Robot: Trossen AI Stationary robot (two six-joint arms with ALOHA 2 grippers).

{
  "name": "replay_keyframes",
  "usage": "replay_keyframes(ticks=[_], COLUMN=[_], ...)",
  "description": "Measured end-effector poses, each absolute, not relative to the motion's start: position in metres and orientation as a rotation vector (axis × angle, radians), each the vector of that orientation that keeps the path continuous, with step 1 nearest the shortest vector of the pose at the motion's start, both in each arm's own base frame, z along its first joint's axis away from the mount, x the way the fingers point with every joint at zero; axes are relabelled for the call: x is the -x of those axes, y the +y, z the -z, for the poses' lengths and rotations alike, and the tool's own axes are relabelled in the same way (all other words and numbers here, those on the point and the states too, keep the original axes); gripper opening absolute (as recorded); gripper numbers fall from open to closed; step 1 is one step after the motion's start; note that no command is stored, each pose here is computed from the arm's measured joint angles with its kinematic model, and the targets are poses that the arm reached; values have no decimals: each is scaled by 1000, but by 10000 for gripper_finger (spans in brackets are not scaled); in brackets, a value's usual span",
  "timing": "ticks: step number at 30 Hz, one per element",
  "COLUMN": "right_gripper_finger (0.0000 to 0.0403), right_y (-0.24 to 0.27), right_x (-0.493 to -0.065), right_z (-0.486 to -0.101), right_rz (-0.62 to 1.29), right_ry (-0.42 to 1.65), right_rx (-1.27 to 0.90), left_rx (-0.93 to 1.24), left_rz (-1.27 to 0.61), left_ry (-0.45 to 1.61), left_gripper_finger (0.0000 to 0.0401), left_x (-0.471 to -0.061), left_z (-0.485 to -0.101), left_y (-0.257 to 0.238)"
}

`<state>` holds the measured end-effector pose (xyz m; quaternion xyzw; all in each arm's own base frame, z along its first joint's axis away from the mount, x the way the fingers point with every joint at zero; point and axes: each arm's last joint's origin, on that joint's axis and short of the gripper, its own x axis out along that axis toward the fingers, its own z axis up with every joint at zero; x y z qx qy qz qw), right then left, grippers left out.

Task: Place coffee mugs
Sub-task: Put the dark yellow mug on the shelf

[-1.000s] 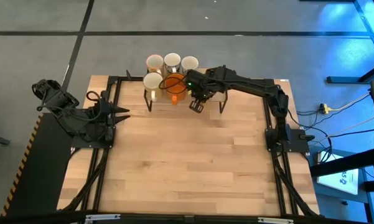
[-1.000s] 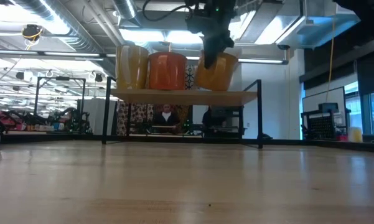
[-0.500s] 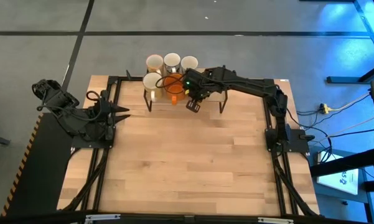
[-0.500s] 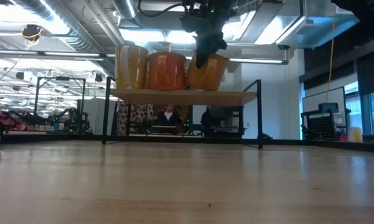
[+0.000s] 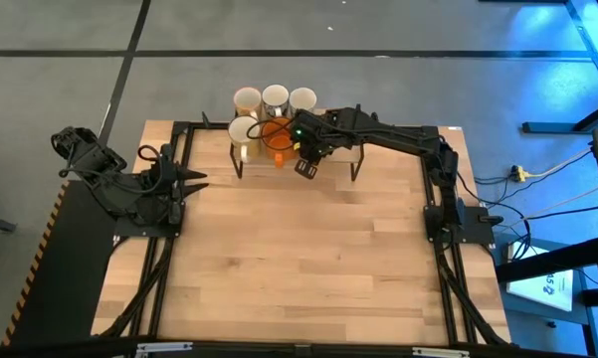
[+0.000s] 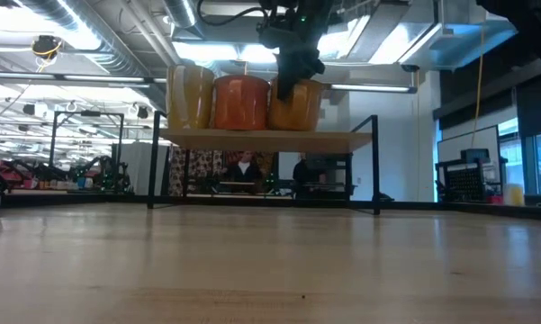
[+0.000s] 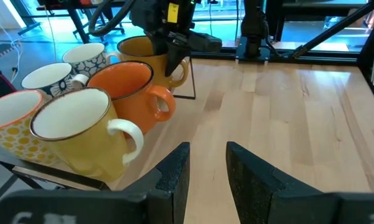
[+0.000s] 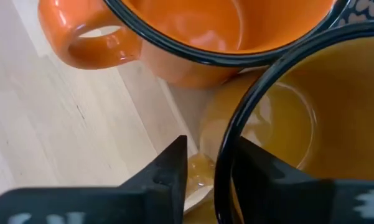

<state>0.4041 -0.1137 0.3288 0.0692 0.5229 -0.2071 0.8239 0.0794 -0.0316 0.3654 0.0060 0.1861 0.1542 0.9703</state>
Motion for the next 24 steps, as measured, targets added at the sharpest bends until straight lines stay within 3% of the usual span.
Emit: replay_keyframes(ticks=[10,24], right_gripper_finger=[131,136], right_y=[-114,-114], right_x=[-407,-403], right_z=[-330,-329], right_rz=[453,469], right_ry=[1067,1119], right_rx=[-165,-157], left_rx=[-12,-12], left_rz=[-311,-310], left_ry=[376,377], left_gripper_finger=[98,98], left_x=[-80,-80], left_z=[-365,-365], left_y=[-32,-32])
